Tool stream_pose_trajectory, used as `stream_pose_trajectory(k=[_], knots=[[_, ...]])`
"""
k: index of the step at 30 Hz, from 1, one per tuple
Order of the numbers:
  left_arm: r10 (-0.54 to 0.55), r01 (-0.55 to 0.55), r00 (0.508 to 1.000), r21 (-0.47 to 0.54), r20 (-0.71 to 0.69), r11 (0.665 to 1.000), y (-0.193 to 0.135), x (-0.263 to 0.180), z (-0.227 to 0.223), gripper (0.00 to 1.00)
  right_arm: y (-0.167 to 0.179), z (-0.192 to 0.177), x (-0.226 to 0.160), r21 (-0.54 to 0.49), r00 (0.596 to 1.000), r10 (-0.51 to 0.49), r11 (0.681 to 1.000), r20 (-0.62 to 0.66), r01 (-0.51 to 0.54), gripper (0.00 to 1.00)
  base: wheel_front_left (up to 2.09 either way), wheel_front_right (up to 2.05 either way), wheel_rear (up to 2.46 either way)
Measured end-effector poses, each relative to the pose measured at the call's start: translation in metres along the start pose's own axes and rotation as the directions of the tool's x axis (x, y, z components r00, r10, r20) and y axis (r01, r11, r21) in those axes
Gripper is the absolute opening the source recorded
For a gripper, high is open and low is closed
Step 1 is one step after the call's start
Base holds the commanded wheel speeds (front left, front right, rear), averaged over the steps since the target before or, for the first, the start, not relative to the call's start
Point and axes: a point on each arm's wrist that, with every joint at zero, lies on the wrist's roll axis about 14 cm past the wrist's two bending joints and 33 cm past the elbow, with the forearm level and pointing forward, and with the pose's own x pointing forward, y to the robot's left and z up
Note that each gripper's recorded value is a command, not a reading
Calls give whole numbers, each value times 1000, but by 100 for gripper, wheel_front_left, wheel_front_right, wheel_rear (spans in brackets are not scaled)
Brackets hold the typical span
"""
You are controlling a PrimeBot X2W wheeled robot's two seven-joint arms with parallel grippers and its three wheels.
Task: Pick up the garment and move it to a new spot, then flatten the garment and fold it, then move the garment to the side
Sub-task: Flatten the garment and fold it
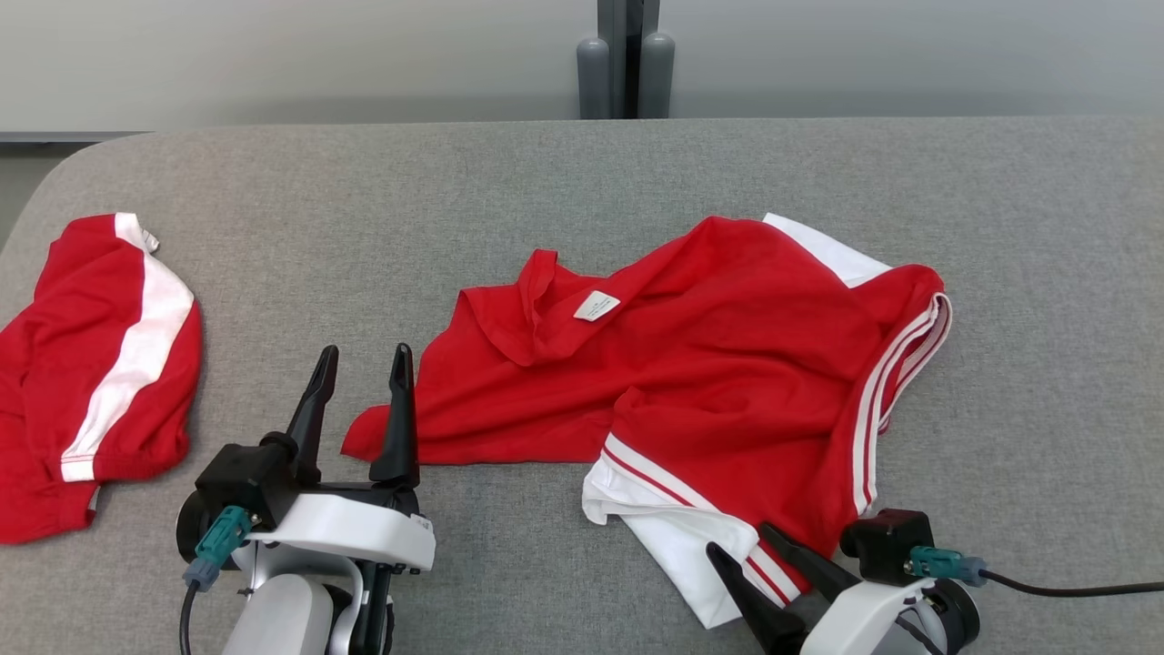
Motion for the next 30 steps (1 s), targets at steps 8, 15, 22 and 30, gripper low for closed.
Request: stream_pose_trajectory(k=[8, 15, 22, 30], knots=[[11, -11, 1000, 4, 1, 1000, 4, -1, 1, 100, 0, -3, 7, 1, 1000, 5, 1000, -12, -5, 100, 0, 0, 0], [28, -28, 1000, 7, -4, 1000, 10, -3, -1, 100, 5, -3, 16, -11, 1000, 26, 1000, -15, -27, 98, 0, 0, 0], [34, -34, 999, 6, -1, 999, 12, -2, 0, 100, 3, 1, 17, -31, 1000, 25, 999, 1, -25, 0, 0, 0, 0], [24, -24, 1000, 3, 8, 1000, 7, -1, 3, 100, -9, 20, 6, -96, 998, -6, 995, 64, 12, 0, 0, 0, 0]])
